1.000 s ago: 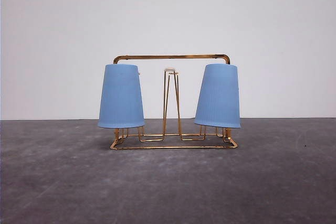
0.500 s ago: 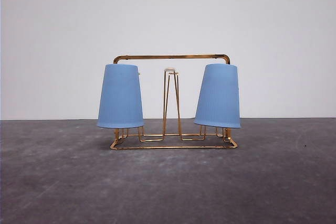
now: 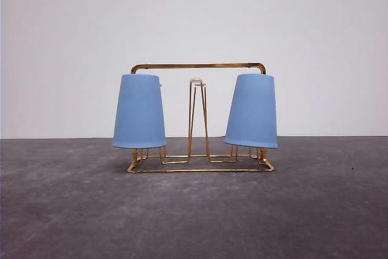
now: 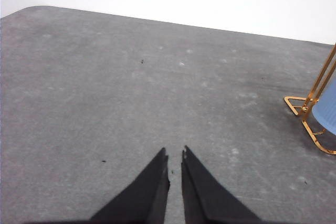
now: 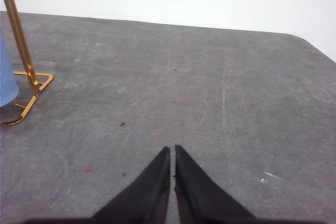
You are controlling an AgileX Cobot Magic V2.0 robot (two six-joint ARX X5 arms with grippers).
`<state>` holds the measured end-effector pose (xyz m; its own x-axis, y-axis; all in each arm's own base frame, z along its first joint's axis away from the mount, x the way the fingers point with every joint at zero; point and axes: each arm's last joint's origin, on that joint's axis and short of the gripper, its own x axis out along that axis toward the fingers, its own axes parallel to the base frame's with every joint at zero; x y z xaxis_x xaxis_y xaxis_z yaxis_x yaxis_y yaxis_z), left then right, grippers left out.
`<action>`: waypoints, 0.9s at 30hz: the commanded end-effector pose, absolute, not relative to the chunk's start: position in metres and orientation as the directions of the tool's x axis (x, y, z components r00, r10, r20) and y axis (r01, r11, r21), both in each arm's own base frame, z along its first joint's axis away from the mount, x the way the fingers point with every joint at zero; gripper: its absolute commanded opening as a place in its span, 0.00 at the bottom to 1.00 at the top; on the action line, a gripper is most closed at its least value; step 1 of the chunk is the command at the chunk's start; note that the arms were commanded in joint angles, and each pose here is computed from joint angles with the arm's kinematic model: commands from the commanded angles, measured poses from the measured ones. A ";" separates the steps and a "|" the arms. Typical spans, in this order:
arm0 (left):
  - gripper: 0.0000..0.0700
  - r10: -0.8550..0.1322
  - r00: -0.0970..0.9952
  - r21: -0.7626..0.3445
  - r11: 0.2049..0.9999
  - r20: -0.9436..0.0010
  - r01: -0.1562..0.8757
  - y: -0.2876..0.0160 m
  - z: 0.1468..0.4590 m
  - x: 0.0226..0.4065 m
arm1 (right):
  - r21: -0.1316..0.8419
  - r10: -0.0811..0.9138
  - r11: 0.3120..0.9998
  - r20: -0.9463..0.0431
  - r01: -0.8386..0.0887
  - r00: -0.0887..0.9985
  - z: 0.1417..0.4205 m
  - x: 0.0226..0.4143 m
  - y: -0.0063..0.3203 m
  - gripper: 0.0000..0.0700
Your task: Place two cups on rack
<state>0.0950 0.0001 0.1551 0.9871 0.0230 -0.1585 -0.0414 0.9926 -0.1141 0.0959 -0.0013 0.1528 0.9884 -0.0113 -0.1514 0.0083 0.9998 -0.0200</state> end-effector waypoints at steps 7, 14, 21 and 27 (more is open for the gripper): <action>0.04 0.027 0.984 -0.113 0.992 -0.176 -0.048 0.000 0.150 0.096 | -0.008 -0.014 1.000 -0.142 0.013 0.990 0.153 0.096 -0.001 0.02; 0.04 0.027 0.984 -0.113 0.992 -0.177 -0.048 0.000 0.150 0.096 | -0.008 -0.015 1.000 -0.142 0.014 0.990 0.153 0.096 -0.001 0.02; 0.04 0.027 0.984 -0.113 0.992 -0.177 -0.048 0.000 0.150 0.096 | -0.008 -0.015 1.000 -0.142 0.014 0.990 0.153 0.096 -0.001 0.02; 0.04 0.027 0.984 -0.113 0.992 -0.176 -0.048 0.000 0.150 0.096 | -0.008 -0.015 1.000 -0.142 0.014 0.990 0.153 0.096 -0.001 0.02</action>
